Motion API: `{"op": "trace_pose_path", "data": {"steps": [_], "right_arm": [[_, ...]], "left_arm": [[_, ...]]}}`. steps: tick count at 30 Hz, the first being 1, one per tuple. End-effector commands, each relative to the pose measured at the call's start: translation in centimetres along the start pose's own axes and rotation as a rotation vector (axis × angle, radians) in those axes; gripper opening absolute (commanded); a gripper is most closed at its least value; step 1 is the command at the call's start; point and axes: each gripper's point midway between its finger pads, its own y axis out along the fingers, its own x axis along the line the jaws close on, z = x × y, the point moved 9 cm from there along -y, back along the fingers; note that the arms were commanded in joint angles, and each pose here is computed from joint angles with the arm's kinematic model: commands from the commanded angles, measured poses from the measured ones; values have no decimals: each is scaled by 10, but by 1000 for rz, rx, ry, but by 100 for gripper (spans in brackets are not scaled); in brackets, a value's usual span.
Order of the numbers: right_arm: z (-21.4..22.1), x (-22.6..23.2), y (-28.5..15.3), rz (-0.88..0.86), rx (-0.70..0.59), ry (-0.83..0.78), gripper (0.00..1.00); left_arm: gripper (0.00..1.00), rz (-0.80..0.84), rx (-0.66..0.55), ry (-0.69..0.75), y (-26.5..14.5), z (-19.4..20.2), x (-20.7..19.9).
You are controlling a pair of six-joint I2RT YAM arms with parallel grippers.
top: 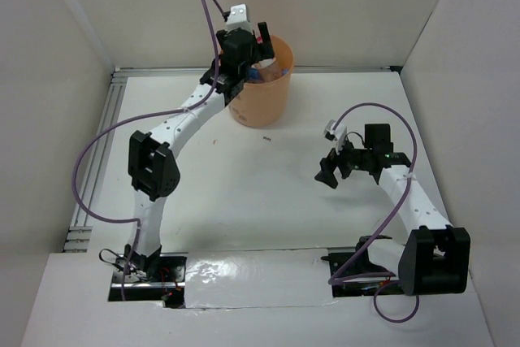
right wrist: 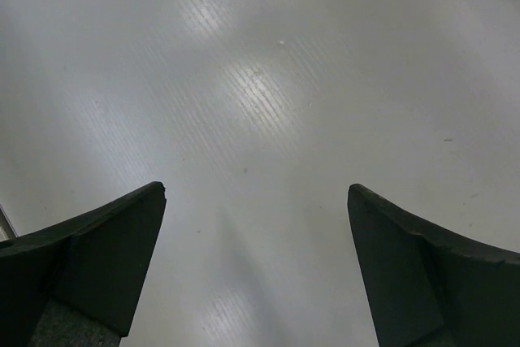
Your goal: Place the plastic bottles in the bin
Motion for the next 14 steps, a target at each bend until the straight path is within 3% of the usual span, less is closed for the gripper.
{"op": "trace_pose_path", "data": {"steps": [1, 7, 10, 11, 13, 14], "right_arm": [[-5, 5, -5, -8, -23, 41, 100], [-20, -13, -12, 164, 1, 228, 100], [-28, -20, -23, 254, -35, 268, 100], [-29, -24, -28, 310, -45, 284, 100], [-31, -23, -32, 382, -98, 321, 100], [-31, -25, -36, 428, -108, 327, 100]], "left_arm": [[100, 198, -77, 9, -46, -52, -17], [100, 476, 10, 117, -134, -44, -3], [100, 448, 63, 97, -184, -14, 38], [100, 387, 153, 91, -193, 25, 63], [100, 323, 117, 34, -220, 28, 91], [100, 278, 184, 56, -229, 61, 114]]}}
